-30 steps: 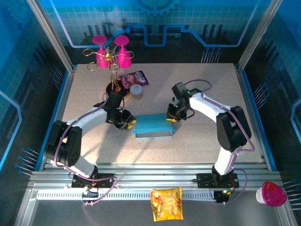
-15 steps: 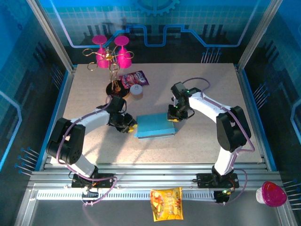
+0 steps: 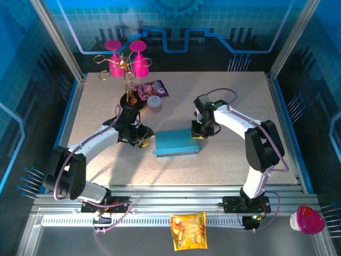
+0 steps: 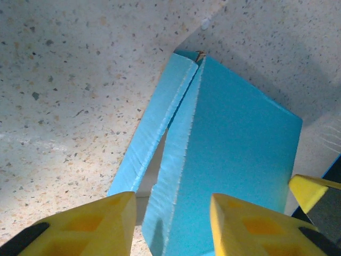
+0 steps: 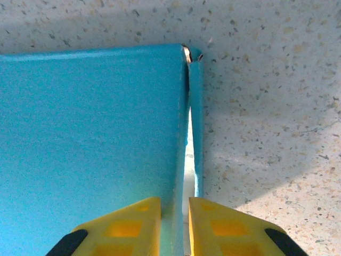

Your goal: Fold the paper box

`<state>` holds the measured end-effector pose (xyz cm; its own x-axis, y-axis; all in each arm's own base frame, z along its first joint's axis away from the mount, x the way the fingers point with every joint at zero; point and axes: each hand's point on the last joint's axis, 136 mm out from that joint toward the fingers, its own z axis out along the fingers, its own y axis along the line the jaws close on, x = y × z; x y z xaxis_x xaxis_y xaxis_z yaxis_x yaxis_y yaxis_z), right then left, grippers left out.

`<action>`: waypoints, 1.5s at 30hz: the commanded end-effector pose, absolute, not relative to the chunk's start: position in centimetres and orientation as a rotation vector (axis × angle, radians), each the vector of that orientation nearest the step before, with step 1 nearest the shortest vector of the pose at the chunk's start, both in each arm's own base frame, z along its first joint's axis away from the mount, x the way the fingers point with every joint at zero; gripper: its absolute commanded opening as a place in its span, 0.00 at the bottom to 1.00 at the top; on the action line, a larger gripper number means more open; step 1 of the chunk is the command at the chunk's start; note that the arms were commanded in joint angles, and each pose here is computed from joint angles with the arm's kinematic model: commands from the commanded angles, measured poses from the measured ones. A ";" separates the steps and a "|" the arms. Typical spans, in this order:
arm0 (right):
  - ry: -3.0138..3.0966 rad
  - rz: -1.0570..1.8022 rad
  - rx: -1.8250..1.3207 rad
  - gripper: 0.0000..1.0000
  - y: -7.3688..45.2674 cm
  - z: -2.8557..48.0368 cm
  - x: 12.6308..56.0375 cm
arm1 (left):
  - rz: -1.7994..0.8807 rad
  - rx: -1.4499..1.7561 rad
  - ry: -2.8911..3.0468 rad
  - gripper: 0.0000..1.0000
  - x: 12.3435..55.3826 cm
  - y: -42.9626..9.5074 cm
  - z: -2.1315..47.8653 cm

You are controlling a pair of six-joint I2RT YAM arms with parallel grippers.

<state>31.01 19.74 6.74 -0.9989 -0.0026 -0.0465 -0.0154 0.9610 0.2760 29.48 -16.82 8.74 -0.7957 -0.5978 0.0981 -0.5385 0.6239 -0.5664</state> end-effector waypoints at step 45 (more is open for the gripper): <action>2.824 1.259 0.087 0.66 18.4 6.6 30.0 | -0.844 -0.751 3.007 0.00 26.7 -18.8 2.1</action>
<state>29.45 16.24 4.92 -0.9949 0.1012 0.0021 0.0808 0.7817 0.6184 28.31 -19.49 3.72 -0.8837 -0.4433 0.1502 -0.4482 0.7090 -0.5445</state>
